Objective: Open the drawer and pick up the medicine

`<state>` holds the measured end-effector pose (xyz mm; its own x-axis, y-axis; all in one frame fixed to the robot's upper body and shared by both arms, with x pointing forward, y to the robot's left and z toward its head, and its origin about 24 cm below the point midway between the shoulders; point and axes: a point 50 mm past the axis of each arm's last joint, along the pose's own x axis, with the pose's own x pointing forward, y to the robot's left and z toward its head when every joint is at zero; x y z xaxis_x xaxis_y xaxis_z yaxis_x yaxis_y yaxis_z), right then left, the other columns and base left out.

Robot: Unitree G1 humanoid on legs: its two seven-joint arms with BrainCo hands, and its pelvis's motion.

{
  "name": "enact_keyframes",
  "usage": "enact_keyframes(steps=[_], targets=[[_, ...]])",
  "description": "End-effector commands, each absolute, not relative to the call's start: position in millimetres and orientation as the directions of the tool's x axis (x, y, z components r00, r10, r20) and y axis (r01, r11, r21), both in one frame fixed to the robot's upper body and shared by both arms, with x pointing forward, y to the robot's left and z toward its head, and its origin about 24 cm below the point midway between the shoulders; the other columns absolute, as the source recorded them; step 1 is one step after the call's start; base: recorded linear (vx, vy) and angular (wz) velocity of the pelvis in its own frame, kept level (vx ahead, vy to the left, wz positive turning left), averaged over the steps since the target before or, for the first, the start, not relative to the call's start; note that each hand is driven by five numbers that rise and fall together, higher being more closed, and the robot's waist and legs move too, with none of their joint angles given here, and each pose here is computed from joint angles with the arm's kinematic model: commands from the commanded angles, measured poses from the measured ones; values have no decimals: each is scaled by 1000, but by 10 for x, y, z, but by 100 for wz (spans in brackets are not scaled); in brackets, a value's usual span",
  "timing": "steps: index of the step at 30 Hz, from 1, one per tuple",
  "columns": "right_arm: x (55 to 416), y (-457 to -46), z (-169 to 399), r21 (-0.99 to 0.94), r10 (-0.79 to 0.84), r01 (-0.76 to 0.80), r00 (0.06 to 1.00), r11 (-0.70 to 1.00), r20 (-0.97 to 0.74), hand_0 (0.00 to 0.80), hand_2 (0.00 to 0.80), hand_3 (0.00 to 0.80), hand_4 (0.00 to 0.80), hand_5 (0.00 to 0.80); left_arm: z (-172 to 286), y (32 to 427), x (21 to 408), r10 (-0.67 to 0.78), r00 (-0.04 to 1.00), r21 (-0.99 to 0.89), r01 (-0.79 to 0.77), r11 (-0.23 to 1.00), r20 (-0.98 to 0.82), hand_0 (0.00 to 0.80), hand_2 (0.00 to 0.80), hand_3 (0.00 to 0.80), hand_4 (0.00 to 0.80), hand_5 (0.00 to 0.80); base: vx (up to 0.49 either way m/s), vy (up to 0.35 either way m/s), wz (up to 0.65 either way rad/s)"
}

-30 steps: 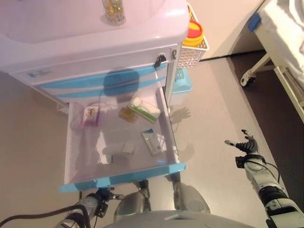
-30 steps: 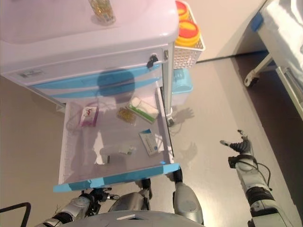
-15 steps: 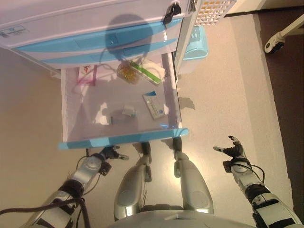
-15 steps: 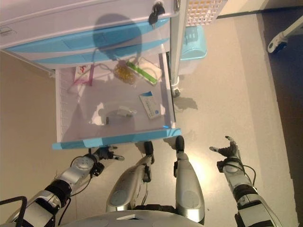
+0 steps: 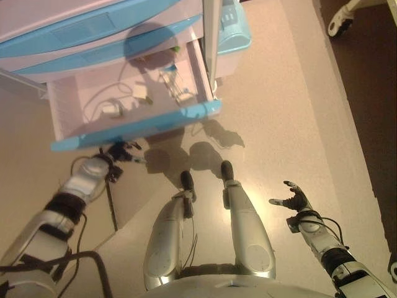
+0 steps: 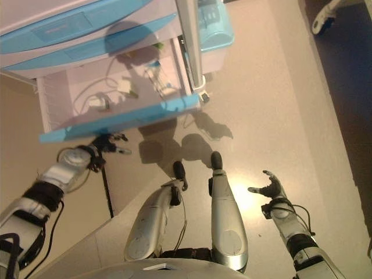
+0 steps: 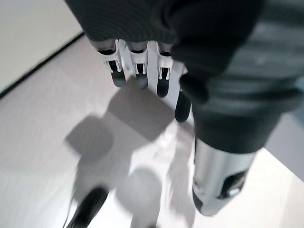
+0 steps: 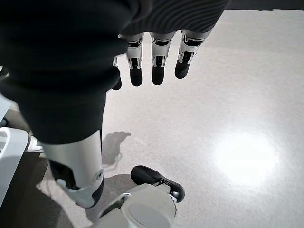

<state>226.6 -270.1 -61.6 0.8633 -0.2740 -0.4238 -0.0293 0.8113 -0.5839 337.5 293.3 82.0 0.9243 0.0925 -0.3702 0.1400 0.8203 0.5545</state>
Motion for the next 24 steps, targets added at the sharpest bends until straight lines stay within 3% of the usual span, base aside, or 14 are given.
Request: enact_keyframes(steps=[1,6,11,18,24], targets=[[2052,-2764,-683,-616,-255,-100,850,781,-461,0,0,0,0,0,1610,3371,3493,288,954,553,-194,811,-87,0,0,0,0,0,33,56,-24],[2046,-2719,-699,-621,-236,-123,854,774,-463,0,0,0,0,0,1987,3644,3490,508,854,504,-489,712,111,0,0,0,0,0,30,51,-26],[2047,-2601,-749,-610,-203,-151,858,778,-472,0,0,0,0,0,2126,3696,3510,592,784,460,-602,653,185,0,0,0,0,0,15,-2,-20],[2023,-2521,-812,-603,-199,-165,849,780,-490,0,0,0,0,0,1711,3426,3585,455,888,407,-441,800,66,0,0,0,0,0,12,-32,-2],[1994,-2471,-851,-547,-195,-130,846,827,-496,0,0,0,0,0,906,2901,3386,152,987,144,-142,979,-58,0,0,0,0,0,23,-67,7]])
